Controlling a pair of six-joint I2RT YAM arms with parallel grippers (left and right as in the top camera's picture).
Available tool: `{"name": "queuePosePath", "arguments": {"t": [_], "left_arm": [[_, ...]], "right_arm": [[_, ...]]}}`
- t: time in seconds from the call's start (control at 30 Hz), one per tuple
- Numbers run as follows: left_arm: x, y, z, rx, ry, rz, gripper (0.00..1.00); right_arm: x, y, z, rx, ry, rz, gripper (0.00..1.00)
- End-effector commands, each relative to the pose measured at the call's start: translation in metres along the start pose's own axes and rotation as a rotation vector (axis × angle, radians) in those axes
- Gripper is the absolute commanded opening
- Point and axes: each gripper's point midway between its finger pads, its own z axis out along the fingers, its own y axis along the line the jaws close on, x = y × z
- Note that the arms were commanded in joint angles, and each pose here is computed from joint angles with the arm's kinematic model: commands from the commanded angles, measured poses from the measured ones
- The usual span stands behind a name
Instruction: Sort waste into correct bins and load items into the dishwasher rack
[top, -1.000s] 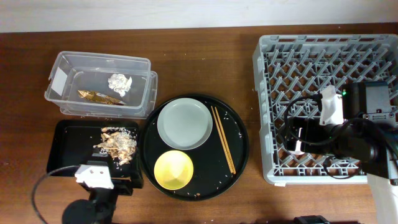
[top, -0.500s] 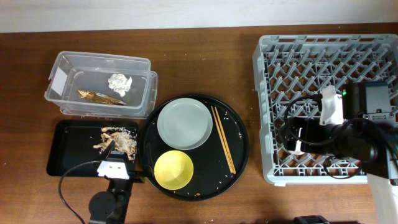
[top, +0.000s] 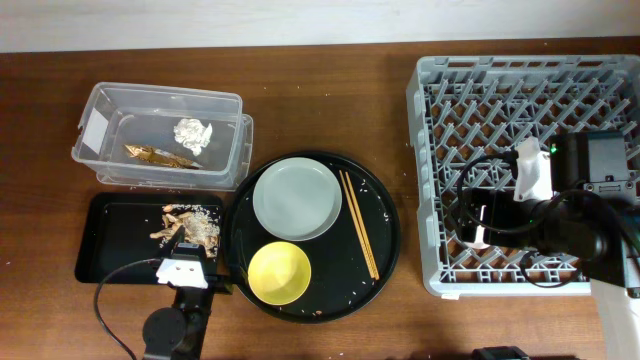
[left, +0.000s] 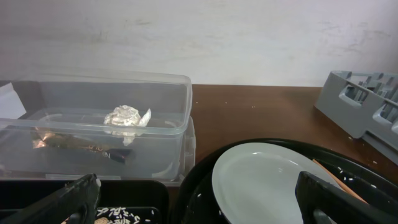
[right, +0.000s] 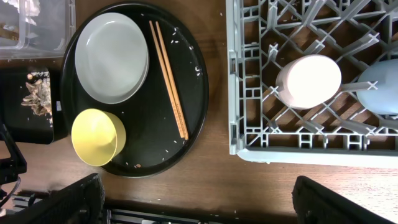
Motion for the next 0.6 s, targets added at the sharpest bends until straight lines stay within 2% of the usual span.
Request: {"name": "queuePosePath", "arguments": {"t": [0.0,0.13,0.2,0.23,0.27,0.3,0.37,0.47,0.57], "left_arm": [[0.002,0.000,0.000,0.006,-0.002,0.015,1.00],[0.002,0.000,0.000,0.006,-0.002,0.015,1.00],[0.002,0.000,0.000,0.006,-0.002,0.015,1.00],[0.002,0.000,0.000,0.006,-0.002,0.015,1.00],[0.002,0.000,0.000,0.006,-0.002,0.015,1.00],[0.002,0.000,0.000,0.006,-0.002,0.015,1.00],[0.002,0.000,0.000,0.006,-0.002,0.015,1.00],[0.002,0.000,0.000,0.006,-0.002,0.015,1.00],[0.002,0.000,0.000,0.006,-0.002,0.015,1.00]], "right_arm": [[0.001,0.002,-0.001,-0.002,0.000,-0.003,0.98],[-0.004,0.005,-0.001,-0.021,-0.020,0.003,0.98],[-0.020,0.022,-0.002,-0.108,-0.079,-0.022,0.99],[-0.019,0.033,-0.003,-0.170,-0.068,-0.029,0.91],[-0.010,0.052,-0.002,-0.262,-0.017,-0.071,0.85],[0.000,0.060,0.004,-0.271,0.030,-0.109,0.85],[0.021,0.069,0.024,-0.233,0.122,-0.176,0.84],[0.061,0.073,0.075,-0.094,0.265,-0.178,0.82],[0.095,0.087,0.123,-0.077,0.351,-0.212,0.78]]}}
